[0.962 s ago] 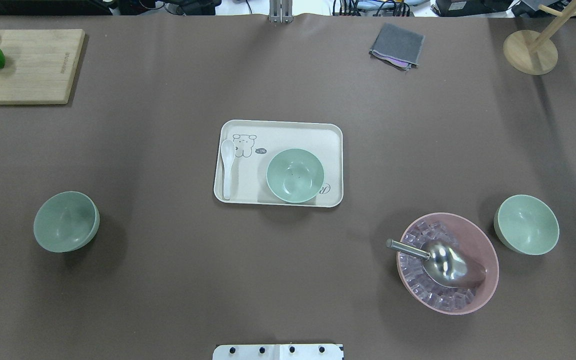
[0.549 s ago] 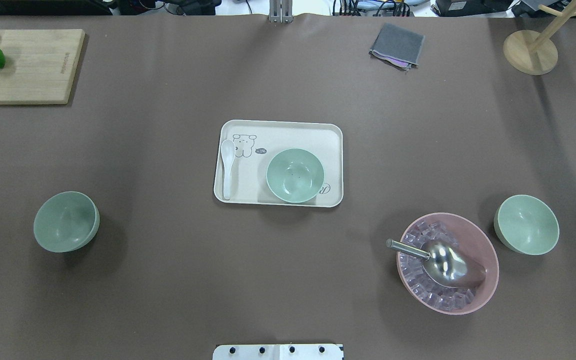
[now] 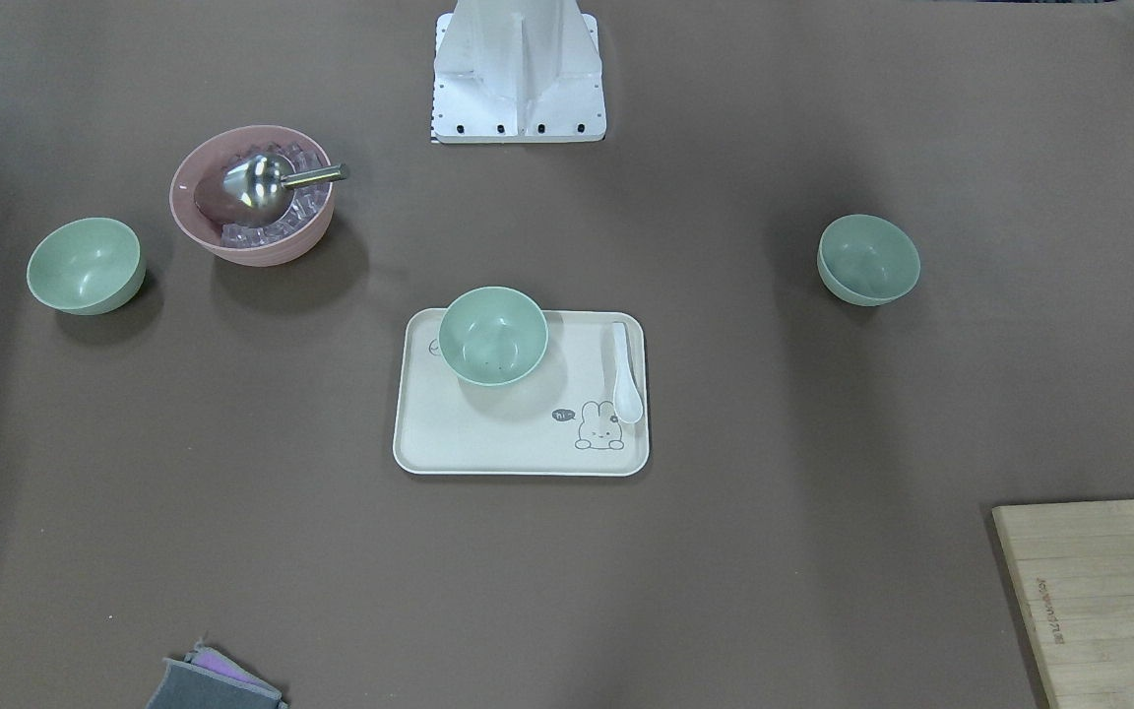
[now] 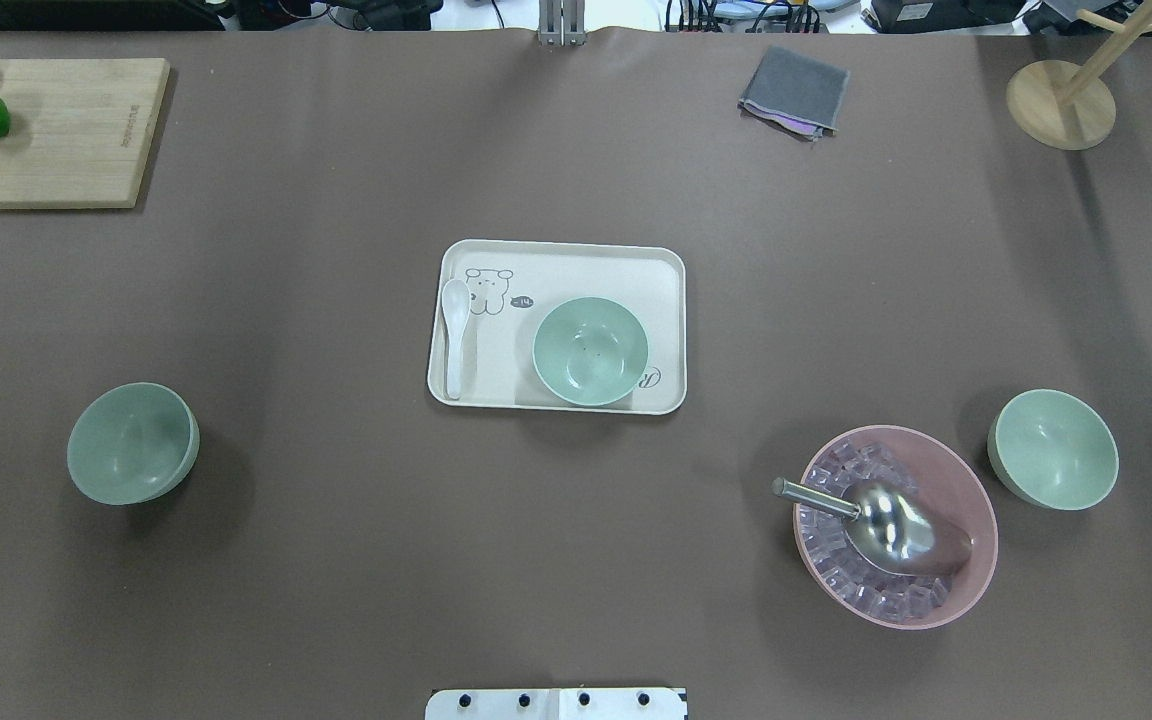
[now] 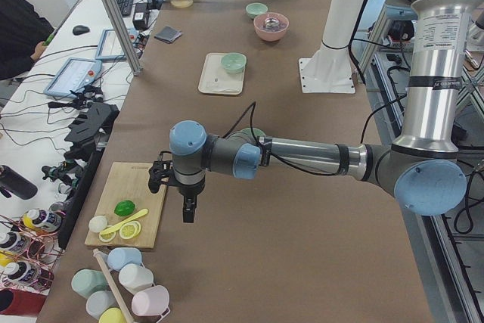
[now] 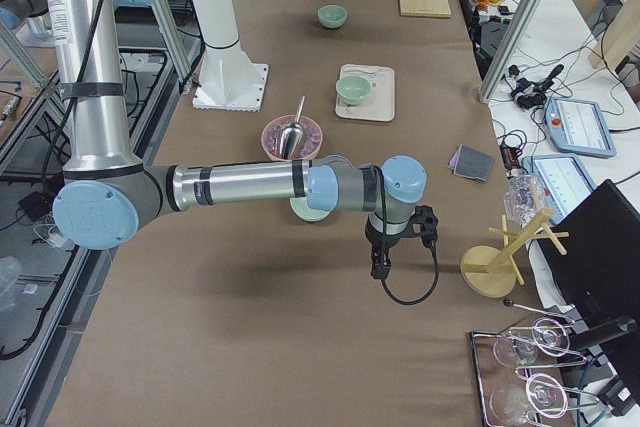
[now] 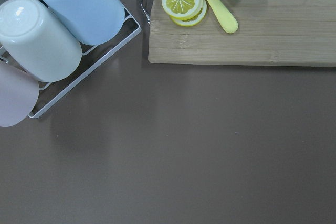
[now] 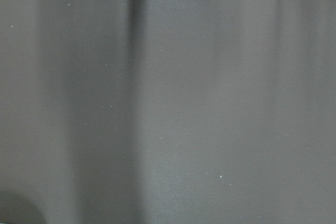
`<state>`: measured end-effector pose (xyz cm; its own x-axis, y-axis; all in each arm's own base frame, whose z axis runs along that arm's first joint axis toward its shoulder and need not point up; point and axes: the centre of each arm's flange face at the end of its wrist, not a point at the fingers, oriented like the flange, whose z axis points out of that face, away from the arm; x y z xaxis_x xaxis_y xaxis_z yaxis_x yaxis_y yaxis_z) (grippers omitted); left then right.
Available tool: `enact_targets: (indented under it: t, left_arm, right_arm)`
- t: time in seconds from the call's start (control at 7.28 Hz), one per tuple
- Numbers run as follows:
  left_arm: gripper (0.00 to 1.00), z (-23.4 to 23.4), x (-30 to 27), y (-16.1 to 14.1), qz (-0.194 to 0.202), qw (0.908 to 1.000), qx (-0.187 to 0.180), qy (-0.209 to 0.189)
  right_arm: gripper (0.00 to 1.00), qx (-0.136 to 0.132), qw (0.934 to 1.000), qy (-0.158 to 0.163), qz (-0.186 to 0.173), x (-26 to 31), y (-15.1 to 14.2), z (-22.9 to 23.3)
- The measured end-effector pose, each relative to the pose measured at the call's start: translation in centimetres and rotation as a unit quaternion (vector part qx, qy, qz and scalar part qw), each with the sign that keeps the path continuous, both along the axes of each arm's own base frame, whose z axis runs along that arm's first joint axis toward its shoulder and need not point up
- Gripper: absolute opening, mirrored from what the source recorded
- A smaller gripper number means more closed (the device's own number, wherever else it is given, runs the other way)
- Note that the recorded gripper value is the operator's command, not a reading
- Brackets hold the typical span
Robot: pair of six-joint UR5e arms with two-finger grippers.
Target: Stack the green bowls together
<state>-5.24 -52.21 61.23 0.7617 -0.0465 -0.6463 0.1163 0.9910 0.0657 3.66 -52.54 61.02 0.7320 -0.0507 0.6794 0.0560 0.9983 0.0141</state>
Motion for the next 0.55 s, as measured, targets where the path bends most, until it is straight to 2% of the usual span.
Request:
enact_targets:
  t: [0.55]
  left_arm:
    - [0.98, 0.19, -0.01, 0.01, 0.0, 1.0, -0.002, -0.001]
  right_arm:
    - [1.0, 0.001, 1.0, -0.001, 0.0, -0.01, -0.01, -0.12]
